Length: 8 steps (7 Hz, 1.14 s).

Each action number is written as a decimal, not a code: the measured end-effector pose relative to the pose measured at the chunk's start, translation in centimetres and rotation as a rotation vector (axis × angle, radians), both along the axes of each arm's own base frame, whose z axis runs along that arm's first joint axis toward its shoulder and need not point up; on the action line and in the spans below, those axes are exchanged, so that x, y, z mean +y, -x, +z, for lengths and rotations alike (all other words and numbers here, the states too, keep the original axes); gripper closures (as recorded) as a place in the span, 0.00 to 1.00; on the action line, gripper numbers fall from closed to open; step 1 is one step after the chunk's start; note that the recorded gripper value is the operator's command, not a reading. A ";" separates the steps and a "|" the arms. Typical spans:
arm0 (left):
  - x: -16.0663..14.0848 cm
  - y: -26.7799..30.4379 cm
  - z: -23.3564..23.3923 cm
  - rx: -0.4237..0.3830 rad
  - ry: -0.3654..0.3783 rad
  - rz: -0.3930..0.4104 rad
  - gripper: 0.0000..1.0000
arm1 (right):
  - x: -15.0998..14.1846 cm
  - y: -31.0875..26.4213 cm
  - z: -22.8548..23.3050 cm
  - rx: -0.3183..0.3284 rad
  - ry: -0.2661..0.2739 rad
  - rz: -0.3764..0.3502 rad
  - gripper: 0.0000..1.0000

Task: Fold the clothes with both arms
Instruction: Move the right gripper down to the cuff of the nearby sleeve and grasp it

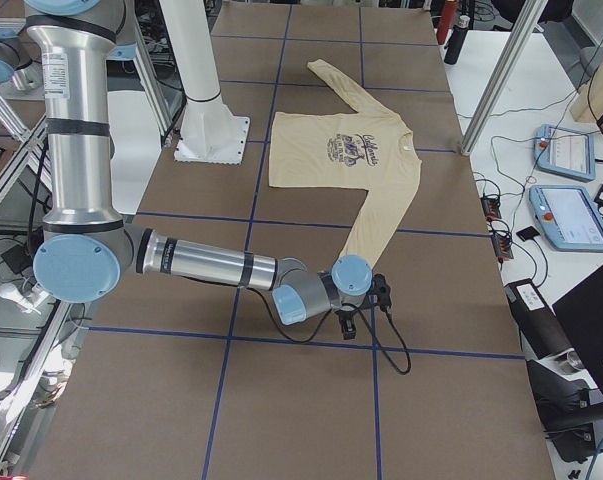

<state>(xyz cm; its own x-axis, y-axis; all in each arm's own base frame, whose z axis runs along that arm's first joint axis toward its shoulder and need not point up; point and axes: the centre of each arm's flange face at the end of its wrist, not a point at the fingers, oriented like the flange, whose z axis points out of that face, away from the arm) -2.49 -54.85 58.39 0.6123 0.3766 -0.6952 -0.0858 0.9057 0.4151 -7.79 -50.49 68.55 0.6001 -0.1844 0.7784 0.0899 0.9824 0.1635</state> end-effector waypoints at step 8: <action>-0.1 0.0 -0.5 0.002 -0.008 0.000 0.00 | -1.2 8.9 -1.0 0.081 0.018 -0.047 0.11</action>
